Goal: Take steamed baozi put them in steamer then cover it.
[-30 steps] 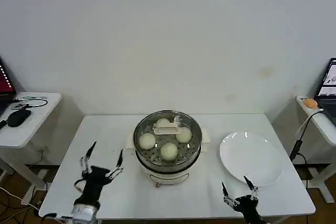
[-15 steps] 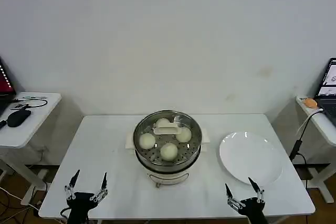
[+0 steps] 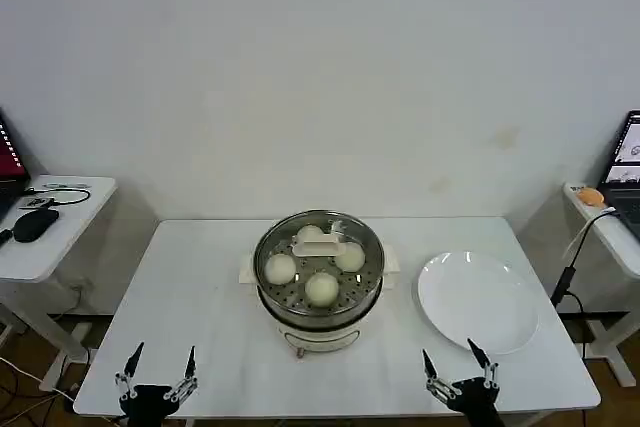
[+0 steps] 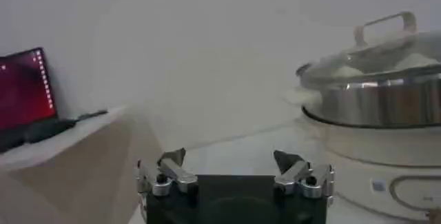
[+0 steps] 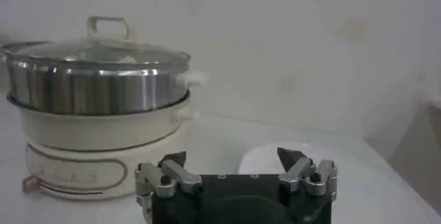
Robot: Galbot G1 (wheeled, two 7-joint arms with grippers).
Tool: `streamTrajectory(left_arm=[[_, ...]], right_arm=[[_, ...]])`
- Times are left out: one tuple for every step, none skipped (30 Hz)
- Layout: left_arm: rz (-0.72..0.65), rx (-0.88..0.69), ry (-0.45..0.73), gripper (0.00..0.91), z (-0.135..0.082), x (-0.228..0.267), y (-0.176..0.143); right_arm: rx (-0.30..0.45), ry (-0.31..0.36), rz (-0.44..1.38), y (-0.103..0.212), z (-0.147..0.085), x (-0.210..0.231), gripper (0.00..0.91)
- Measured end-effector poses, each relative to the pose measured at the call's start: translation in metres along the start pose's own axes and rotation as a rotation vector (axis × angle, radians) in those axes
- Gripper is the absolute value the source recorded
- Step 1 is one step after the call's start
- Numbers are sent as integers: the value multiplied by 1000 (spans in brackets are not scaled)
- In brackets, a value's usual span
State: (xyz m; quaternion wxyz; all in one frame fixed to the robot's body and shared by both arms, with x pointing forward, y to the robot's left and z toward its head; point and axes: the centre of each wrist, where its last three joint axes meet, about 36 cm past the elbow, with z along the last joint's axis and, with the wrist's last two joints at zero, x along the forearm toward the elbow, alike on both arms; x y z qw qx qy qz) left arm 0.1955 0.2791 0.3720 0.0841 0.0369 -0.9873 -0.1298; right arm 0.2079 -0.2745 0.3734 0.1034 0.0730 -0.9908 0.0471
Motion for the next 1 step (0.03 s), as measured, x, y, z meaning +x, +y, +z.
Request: streamTrajectory(left_arm=[[0, 1, 5, 907, 0, 1, 0]], right_arm=[[-3, 2, 0, 1, -1, 0, 907]])
